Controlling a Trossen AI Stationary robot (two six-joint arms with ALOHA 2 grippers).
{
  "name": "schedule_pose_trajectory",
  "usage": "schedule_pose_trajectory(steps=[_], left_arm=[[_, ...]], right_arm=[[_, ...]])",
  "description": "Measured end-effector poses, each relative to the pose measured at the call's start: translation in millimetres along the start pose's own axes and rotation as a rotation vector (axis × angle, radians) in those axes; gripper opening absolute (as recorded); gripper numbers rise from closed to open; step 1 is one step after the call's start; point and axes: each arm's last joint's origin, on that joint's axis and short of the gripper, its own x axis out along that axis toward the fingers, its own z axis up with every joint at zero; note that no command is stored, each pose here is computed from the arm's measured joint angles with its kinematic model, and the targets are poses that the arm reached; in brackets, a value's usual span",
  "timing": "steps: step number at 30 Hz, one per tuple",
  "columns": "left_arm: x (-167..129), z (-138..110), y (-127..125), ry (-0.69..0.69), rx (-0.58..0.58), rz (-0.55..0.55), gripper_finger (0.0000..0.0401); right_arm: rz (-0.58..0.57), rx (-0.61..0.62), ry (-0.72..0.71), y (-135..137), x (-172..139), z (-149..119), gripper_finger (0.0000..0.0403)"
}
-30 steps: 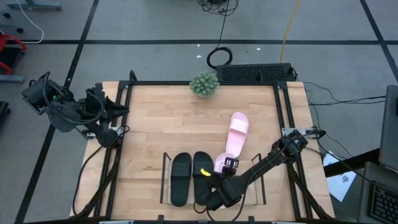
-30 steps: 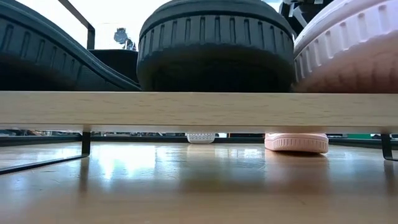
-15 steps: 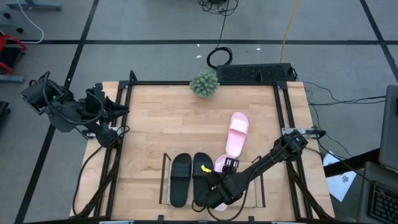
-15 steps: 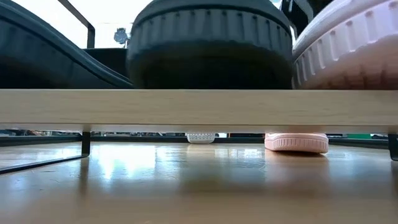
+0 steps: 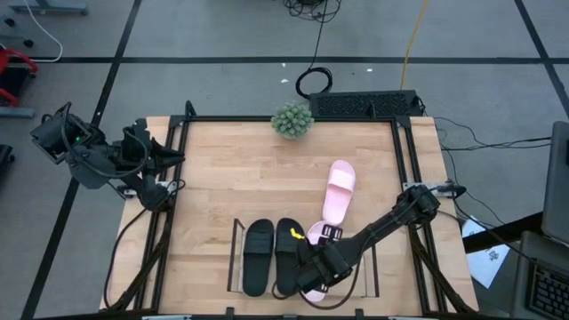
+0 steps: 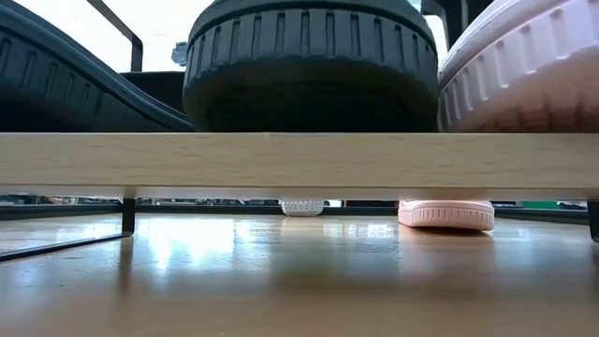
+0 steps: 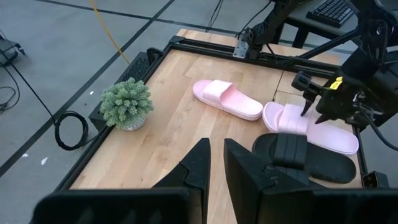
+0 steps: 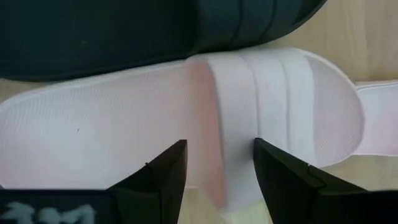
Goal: Pick and place slides into the shelf
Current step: Put the left pink slide on the shelf, then put the pink slide on the shelf
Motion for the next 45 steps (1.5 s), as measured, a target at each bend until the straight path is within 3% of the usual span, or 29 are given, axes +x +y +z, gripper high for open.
schedule_pose_trajectory(steps=[5,10,14,20,24,30,36,43,45], left_arm=[[0.0,0.0,0.0,0.0,0.0,0.0,0.0047],[0.1,0.0,-0.1,0.0,0.0,0.002,0.0047],[0.0,0.0,0.1,-0.001,-0.002,0.002,0.0047],[0.0,0.2,0.2,-0.005,-0.006,0.007,0.0047],[0.1,0.2,0.1,-0.005,-0.01,0.007,0.0047],[0.3,0.2,-0.1,-0.006,-0.036,0.009,0.0047],[1.6,0.5,-1.9,-0.005,-0.035,0.014,0.0047],[3.3,1.9,-2.8,-0.045,-0.039,0.069,0.0047],[4.4,2.2,-4.1,-0.049,-0.038,0.079,0.0047]], right_arm=[[0.041,0.005,-0.016,-0.5,-6.1,0.4,0.0174],[0.137,0.027,-0.101,-4.6,-27.3,2.0,0.0174],[0.147,0.047,-0.146,-16.8,-47.6,-3.0,0.0174],[-0.017,0.099,-0.262,-58.6,-83.6,-17.1,0.0174],[-0.1,0.084,-0.245,-97.1,-95.1,-11.2,0.0174],[-0.122,-0.027,-0.07,-150.1,-66.1,16.3,0.0174],[-0.15,-0.093,0.102,-199.9,-32.4,1.0,0.0173],[0.061,-0.047,0.019,-215.1,-11.0,-19.5,0.0173],[0.069,-0.061,0.009,-213.9,-4.2,-21.5,0.0173]])
